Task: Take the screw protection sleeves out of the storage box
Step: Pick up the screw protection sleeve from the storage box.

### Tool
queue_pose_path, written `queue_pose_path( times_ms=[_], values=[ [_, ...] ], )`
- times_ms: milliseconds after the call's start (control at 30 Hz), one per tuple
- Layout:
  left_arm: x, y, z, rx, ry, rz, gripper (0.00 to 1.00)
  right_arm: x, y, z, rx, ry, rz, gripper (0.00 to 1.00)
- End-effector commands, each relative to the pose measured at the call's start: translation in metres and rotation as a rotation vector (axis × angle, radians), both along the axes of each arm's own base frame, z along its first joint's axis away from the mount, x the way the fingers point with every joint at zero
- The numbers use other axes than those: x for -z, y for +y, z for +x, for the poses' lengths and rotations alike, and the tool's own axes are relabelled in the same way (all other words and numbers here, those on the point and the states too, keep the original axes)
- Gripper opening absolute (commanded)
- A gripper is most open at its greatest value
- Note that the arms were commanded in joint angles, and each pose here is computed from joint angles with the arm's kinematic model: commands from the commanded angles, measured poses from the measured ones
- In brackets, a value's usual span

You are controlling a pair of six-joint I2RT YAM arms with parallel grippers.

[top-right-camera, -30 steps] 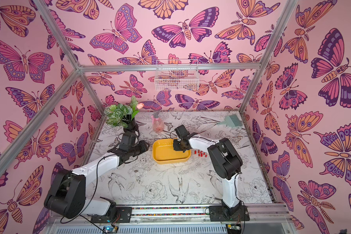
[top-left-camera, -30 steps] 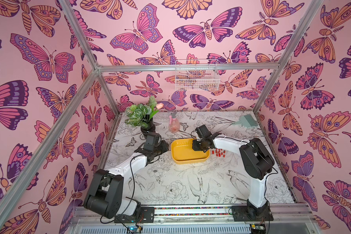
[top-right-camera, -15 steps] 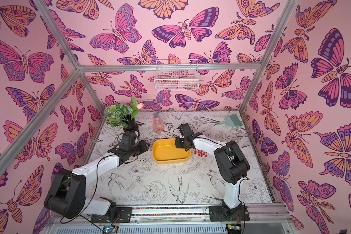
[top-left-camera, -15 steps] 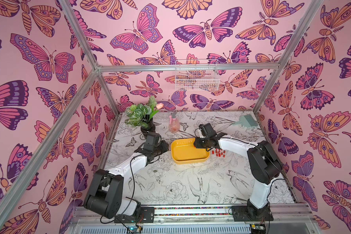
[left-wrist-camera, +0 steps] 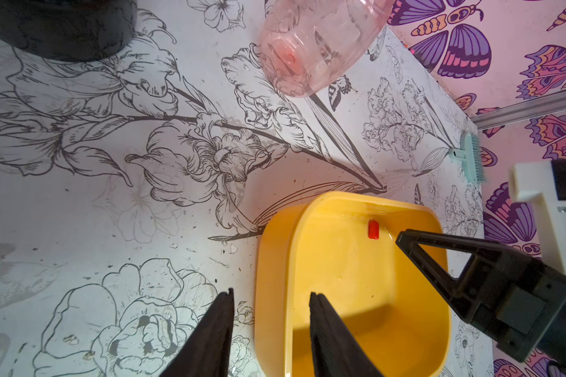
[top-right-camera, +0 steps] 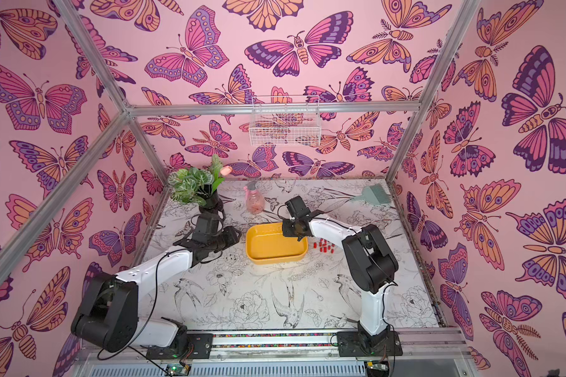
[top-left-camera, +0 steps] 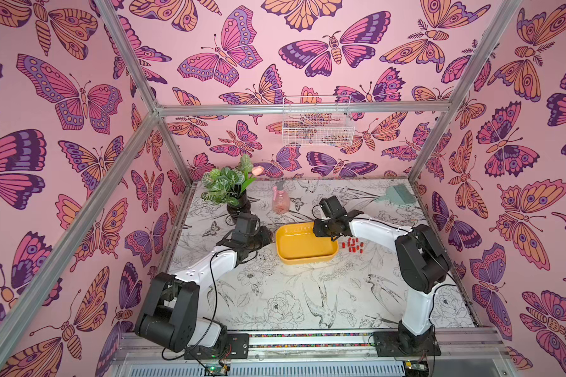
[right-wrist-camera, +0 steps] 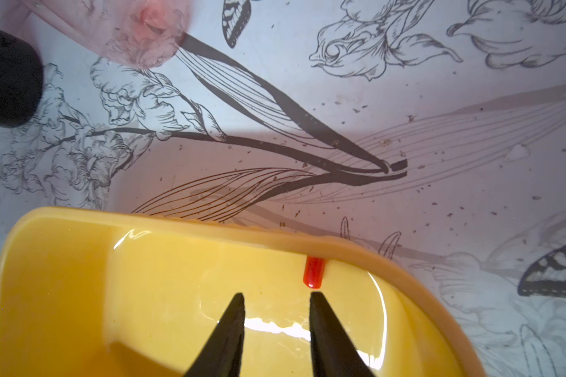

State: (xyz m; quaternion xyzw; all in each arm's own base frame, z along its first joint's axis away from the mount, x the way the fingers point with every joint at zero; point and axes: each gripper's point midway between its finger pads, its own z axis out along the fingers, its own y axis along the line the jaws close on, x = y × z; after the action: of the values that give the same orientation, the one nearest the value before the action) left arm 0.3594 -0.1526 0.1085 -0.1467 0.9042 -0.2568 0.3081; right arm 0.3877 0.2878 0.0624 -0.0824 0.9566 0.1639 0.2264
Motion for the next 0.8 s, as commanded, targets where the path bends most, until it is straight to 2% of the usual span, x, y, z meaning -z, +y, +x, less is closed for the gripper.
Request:
queue_pose_path(
  times_ms=[0, 167, 367, 767],
  values=[
    [-0.006, -0.001, 0.005, 0.010, -0.018, -0.008, 0.43, 0.018, -0.015, 0.000, 0.033, 0.051, -0.093, 0.37],
    [-0.007, -0.001, 0.005, 0.011, -0.019, -0.009, 0.43, 0.024, -0.023, 0.003, 0.067, 0.065, -0.151, 0.36],
    [-0.007, -0.002, 0.005, 0.013, -0.020, -0.008, 0.43, 0.015, -0.034, 0.003, 0.106, 0.025, -0.245, 0.36],
    [-0.008, -0.001, 0.005, 0.011, -0.021, -0.010, 0.43, 0.030, -0.033, 0.005, 0.110, 0.078, -0.282, 0.32]
  ],
)
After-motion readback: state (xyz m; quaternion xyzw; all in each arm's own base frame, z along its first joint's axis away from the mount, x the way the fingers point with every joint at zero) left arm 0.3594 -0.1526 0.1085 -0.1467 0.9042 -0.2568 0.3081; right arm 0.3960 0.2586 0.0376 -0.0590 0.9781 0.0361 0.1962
